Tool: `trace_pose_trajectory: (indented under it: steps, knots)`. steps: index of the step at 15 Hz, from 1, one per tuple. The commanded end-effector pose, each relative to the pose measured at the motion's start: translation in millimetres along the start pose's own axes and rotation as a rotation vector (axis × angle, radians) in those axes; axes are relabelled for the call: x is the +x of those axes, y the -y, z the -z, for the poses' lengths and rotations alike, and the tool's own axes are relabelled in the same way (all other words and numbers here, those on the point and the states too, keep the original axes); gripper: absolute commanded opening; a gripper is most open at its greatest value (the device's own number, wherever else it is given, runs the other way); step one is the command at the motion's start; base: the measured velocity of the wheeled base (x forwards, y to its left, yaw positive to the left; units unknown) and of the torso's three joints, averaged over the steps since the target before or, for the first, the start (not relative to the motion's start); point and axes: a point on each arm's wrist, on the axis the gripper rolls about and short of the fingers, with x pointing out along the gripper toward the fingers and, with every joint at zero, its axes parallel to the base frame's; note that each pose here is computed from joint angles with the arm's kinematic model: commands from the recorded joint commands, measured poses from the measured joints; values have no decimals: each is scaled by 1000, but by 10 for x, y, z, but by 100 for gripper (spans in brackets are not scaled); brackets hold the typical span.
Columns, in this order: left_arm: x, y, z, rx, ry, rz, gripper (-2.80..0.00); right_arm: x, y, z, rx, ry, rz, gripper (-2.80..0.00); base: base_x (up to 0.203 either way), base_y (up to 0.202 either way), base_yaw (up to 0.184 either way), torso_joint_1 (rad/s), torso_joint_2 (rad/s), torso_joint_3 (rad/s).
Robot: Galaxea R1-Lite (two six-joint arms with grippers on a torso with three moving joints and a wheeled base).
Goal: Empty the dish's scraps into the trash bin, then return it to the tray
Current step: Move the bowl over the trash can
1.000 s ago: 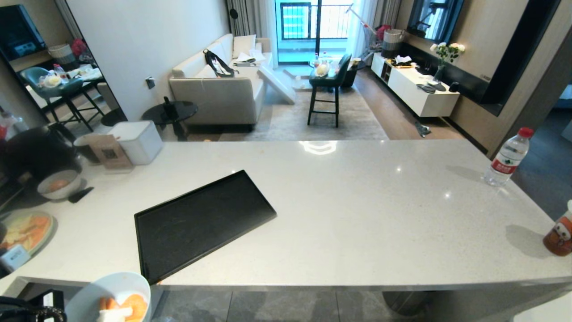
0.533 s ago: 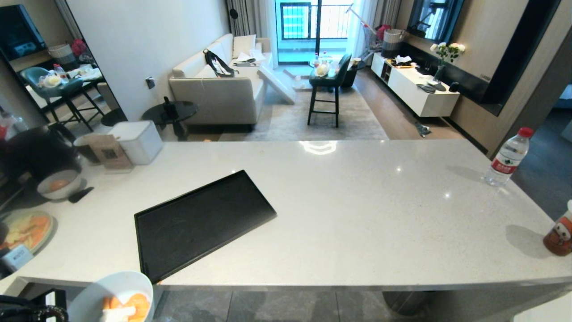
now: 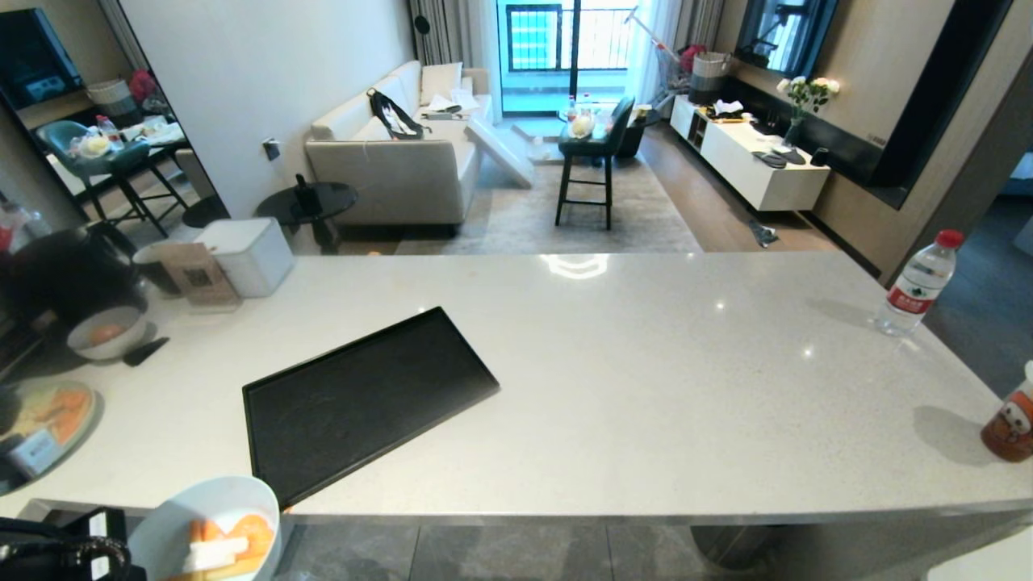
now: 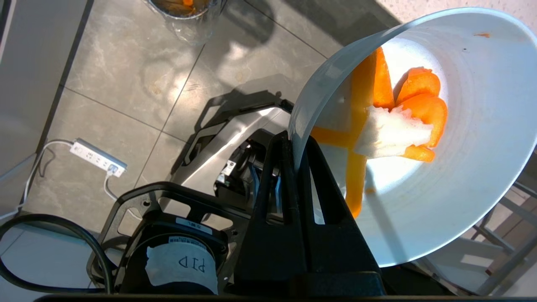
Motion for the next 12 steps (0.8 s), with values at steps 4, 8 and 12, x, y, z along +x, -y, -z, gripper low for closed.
trace_pose_trajectory:
  steps: [4,8,12]
  knots:
    - [44,3,22,3,-30,-1,-280,0,0,0,1,1,0,-280,0,0,0,0,0,0]
    - [51,-6,40,2,-35,-4,-280,0,0,0,1,1,0,-280,0,0,0,0,0,0]
    - [54,-12,51,3,-38,-7,-280,1,0,-1,1,-1,0,-280,0,0,0,0,0,0]
